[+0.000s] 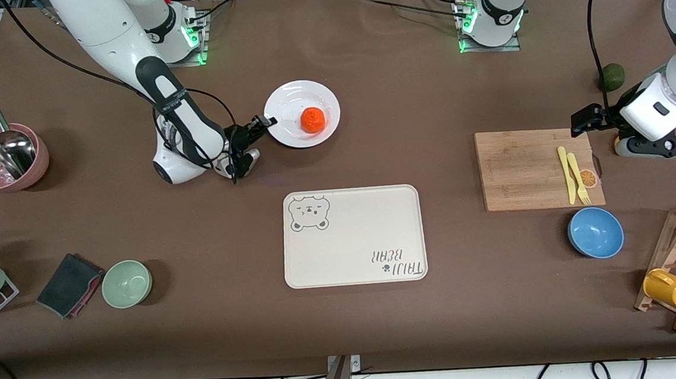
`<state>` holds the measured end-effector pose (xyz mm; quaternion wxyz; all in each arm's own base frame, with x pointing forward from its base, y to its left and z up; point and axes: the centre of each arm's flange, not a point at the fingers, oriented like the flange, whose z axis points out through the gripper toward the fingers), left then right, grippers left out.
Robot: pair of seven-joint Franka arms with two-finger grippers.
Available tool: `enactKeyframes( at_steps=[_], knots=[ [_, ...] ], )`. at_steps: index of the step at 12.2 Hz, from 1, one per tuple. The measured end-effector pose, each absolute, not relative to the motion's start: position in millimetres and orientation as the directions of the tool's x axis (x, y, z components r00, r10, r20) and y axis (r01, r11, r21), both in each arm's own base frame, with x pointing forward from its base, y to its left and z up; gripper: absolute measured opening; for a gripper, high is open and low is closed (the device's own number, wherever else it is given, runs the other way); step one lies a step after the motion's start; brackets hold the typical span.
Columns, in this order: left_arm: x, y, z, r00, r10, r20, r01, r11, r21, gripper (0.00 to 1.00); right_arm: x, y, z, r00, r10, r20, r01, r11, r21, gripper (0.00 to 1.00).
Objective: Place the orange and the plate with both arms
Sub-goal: 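Grasp the white plate rim with the right gripper, then slide the plate with the right gripper onto the bear tray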
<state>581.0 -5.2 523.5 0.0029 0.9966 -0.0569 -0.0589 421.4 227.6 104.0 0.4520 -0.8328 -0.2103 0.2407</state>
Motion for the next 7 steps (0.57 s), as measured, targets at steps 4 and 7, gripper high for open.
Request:
enactKeyframes(
  at_steps=[4, 7],
  knots=[
    [581.1, -6.6, 523.9, 0.986, -0.116, -0.116, -0.116, -0.993, 0.012, 1.0, 436.9, 228.1, 116.3, 0.8, 0.572, -0.182, 0.132, -0.464, -0.876, 0.04],
    [581.1, -6.7, 524.0, 0.986, -0.116, -0.116, -0.116, -0.993, 0.012, 1.0, 487.3, 222.0, 146.8, 0.845, 0.508, -0.168, 0.11, -0.472, -0.875, 0.04]
  ],
)
